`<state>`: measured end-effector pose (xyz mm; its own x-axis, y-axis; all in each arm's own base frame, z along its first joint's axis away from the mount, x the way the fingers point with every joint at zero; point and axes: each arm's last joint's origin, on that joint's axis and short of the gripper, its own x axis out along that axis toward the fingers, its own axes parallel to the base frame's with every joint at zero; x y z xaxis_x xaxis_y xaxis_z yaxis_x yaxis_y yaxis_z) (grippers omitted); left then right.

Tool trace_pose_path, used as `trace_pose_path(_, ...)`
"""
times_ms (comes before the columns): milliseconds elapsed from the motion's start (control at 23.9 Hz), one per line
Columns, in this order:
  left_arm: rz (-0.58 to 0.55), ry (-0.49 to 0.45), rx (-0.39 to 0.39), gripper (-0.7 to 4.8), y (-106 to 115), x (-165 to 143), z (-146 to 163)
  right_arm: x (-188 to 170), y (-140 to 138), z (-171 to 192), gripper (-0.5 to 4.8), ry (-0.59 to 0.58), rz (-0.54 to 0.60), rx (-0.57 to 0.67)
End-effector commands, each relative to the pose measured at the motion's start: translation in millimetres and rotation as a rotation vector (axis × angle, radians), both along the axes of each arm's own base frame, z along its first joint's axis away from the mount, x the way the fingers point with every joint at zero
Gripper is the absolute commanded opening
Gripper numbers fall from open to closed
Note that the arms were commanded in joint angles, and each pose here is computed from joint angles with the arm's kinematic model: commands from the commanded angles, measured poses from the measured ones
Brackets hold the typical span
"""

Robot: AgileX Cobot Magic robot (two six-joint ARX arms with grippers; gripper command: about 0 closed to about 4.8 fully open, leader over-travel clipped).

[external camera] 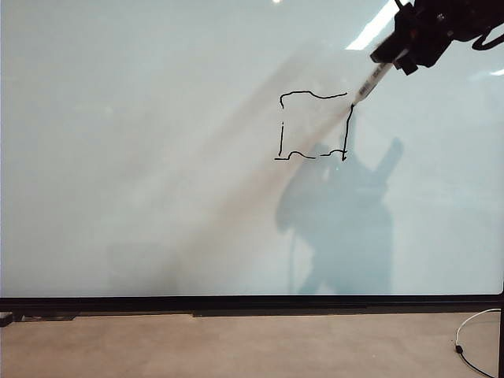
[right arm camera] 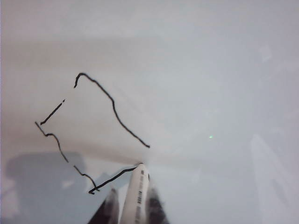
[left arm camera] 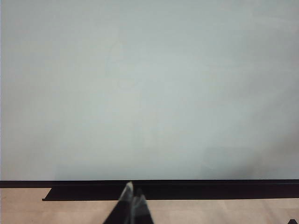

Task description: Pick up the pen on the shelf to the right of the whiteboard and draw a rectangle.

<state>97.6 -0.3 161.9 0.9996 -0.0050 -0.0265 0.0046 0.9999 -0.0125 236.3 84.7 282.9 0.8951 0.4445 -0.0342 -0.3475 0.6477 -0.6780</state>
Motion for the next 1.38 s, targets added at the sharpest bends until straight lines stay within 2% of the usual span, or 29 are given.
trace_pose_path(42, 0.000, -0.009, 0.005, -0.05, 0.0, -0.1, 1.6, -1.8, 1.4, 8.3, -0.05, -0.052, 0.007, 0.015)
trace_pose_path(1383, 0.000, -0.009, 0.005, -0.05, 0.0, -0.1, 1.6, -4.1, 1.4, 15.5, -0.05, -0.085, 0.011, 0.026)
